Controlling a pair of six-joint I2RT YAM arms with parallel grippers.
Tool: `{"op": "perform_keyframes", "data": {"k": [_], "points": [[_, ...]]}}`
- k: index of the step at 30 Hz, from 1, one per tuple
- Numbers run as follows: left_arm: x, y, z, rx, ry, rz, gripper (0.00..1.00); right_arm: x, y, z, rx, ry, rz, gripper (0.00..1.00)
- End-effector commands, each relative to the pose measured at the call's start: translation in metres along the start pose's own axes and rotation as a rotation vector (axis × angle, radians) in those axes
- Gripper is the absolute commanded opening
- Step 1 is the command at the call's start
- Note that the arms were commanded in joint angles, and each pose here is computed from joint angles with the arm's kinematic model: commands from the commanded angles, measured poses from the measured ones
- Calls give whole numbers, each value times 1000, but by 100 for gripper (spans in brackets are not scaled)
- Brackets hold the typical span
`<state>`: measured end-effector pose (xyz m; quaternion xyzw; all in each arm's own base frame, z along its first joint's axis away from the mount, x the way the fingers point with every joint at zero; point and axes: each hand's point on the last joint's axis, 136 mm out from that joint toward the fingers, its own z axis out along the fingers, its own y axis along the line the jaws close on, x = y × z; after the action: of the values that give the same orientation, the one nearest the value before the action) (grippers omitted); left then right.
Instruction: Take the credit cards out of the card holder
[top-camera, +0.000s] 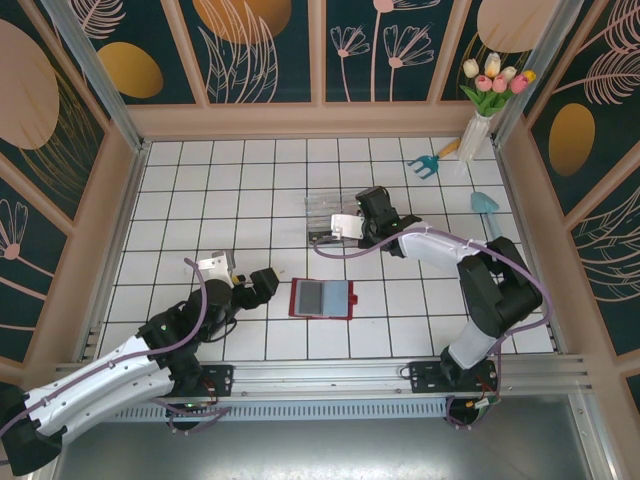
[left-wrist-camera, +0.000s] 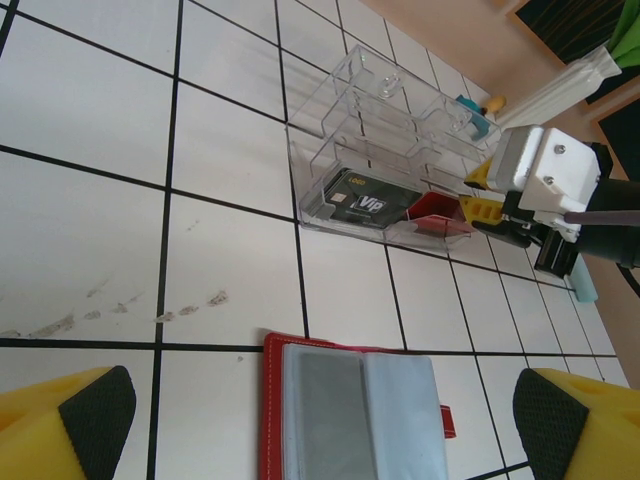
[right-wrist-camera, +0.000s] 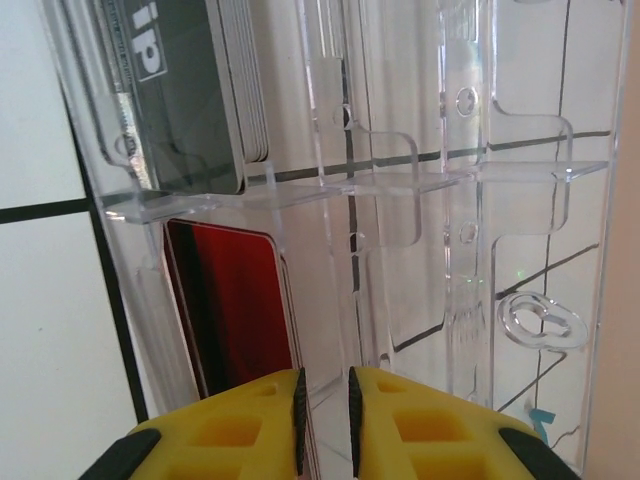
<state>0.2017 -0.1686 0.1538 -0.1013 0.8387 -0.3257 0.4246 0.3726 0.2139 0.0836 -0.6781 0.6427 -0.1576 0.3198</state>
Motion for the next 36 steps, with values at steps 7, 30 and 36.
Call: {"op": "perform_keyframes", "data": {"k": [7, 30, 36], "points": [[0, 3, -1, 0, -7, -6, 99, -7, -20, -3, 36, -24, 84, 23], [4, 4, 0, 4, 5, -11, 98, 0, 12, -12, -71, -44, 99, 49], [5, 5, 0, 0, 8, -7, 99, -1, 13, -2, -82, -37, 108, 50]]}}
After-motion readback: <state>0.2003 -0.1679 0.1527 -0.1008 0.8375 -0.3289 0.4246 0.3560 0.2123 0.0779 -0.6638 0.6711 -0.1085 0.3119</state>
